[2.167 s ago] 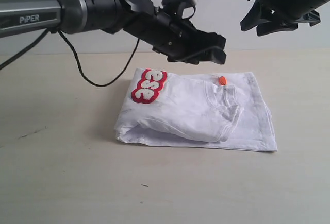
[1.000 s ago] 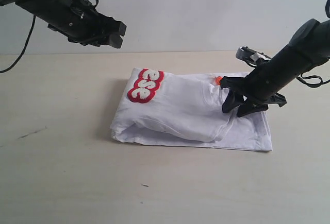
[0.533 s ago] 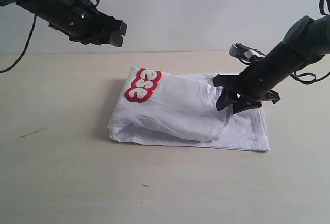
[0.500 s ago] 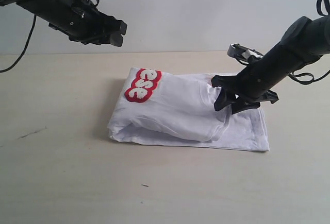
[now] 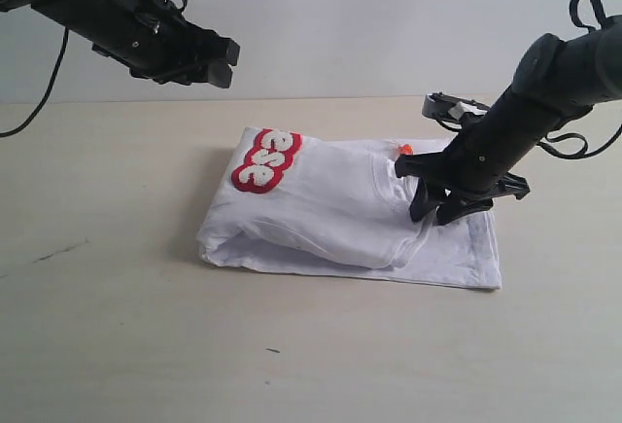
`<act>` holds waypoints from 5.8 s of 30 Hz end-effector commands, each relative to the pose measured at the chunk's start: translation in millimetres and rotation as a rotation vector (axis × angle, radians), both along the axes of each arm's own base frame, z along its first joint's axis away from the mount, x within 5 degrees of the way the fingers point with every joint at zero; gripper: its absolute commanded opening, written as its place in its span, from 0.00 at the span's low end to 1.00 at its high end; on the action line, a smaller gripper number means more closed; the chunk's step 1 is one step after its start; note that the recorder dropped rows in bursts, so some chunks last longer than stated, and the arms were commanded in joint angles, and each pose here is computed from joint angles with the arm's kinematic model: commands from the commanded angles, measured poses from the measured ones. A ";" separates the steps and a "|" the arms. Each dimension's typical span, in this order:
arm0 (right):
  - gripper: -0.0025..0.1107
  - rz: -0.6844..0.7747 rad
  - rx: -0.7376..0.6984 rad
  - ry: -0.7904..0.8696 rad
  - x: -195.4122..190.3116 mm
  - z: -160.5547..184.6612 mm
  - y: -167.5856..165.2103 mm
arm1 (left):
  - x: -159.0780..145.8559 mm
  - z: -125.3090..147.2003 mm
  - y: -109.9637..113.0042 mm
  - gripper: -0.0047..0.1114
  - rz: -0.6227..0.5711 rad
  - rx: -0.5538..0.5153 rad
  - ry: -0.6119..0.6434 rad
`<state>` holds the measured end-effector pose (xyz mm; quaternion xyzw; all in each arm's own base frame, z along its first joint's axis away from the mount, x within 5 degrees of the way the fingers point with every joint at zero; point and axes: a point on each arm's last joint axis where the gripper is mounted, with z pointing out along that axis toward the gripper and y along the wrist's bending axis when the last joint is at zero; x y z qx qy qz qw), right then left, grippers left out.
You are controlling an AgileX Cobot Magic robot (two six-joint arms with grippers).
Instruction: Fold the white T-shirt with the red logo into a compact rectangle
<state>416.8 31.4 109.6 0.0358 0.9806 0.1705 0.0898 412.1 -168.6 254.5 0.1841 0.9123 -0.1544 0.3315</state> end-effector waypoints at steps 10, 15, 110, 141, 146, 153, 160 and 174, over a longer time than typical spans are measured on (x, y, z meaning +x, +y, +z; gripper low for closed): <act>0.37 -0.002 0.089 -0.017 4.3 -12.7 8.2 | -1.7 4.4 0.2 0.50 0.006 -0.020 -0.004; 0.18 0.031 0.078 -0.040 5.0 -11.9 7.9 | -1.5 4.6 0.2 0.50 0.008 -0.021 -0.007; 0.02 0.227 -0.074 -0.813 -70.4 159.9 122.8 | -106.5 115.2 85.7 0.04 0.216 -0.144 -0.426; 0.02 0.220 -0.055 -0.920 -95.7 201.3 112.0 | -299.6 126.5 138.5 0.04 0.304 -0.318 -0.865; 0.02 0.220 -0.055 -0.920 -95.7 201.3 112.0 | -300.4 126.8 138.6 0.04 0.303 -0.319 -0.868; 0.02 0.220 -0.055 -0.920 -95.7 201.3 112.0 | -300.0 126.7 138.6 0.04 0.303 -0.317 -0.867; 0.02 0.220 -0.055 -0.920 -95.7 201.3 112.0 | -303.5 127.1 139.6 0.04 0.285 -0.270 -0.894; 0.02 0.222 -0.055 -0.916 -95.9 201.0 112.0 | -363.0 58.6 161.3 0.04 0.328 -0.036 -1.223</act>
